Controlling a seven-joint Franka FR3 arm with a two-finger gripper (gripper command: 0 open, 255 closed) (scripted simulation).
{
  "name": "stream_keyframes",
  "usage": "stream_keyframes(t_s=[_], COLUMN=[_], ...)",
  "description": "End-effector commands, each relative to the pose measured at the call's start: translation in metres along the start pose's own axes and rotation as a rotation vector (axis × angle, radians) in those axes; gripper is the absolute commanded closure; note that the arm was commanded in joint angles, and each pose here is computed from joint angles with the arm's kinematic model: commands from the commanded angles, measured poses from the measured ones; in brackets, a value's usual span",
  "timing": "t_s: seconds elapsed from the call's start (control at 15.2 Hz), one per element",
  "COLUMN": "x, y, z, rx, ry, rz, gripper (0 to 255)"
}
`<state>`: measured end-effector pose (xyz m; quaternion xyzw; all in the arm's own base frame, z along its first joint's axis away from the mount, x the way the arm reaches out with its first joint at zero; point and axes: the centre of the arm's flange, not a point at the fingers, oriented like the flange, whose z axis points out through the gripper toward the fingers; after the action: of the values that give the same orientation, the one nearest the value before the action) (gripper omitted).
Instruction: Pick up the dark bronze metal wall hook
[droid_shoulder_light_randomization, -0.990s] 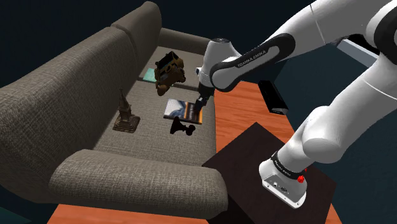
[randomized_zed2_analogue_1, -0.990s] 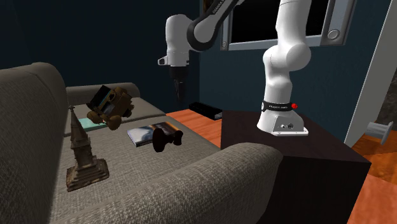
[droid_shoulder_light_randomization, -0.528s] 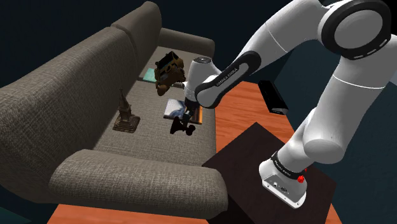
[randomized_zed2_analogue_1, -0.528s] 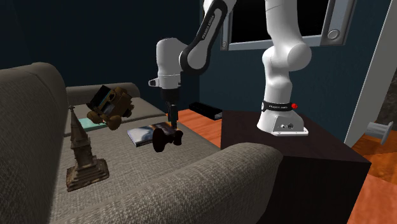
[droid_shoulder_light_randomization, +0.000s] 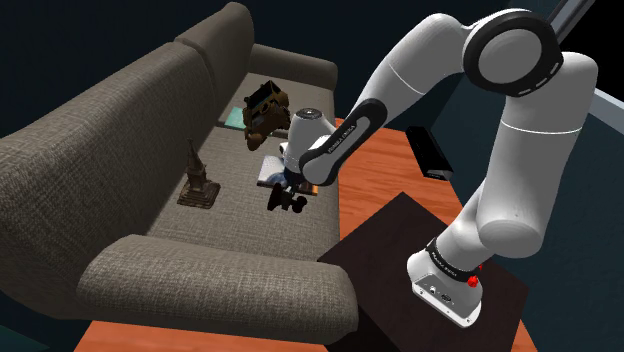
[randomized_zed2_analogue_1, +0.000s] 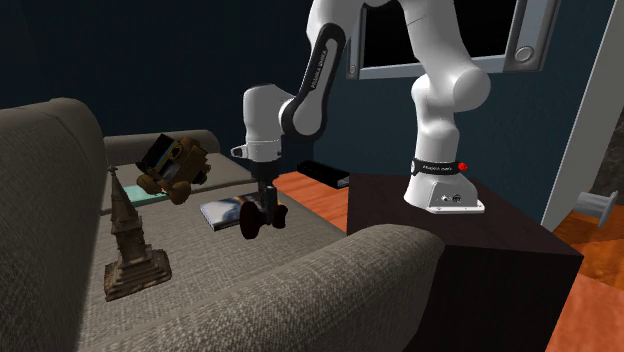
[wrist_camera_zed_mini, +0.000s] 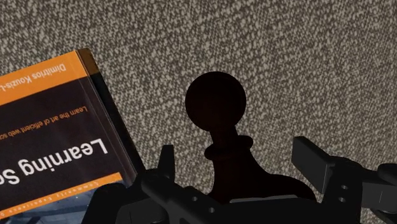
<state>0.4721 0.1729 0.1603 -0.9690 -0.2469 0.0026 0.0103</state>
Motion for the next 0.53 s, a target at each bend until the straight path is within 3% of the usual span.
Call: stream_keyframes(t_s=[0.0,0.07,0.13,0.46], x=[0.0013,0.0013,0.0012,0.0015], y=[0.0006,0.0006,0.0003,0.0001], z=[0.0087,0.0087,0.0088,0.0088], rx=[0.000,0.000,0.000,0.000], ry=[0.000,0.000,0.000,0.000], rz=[0.000,0.000,0.000,0.000], gripper=[0,0,255,255])
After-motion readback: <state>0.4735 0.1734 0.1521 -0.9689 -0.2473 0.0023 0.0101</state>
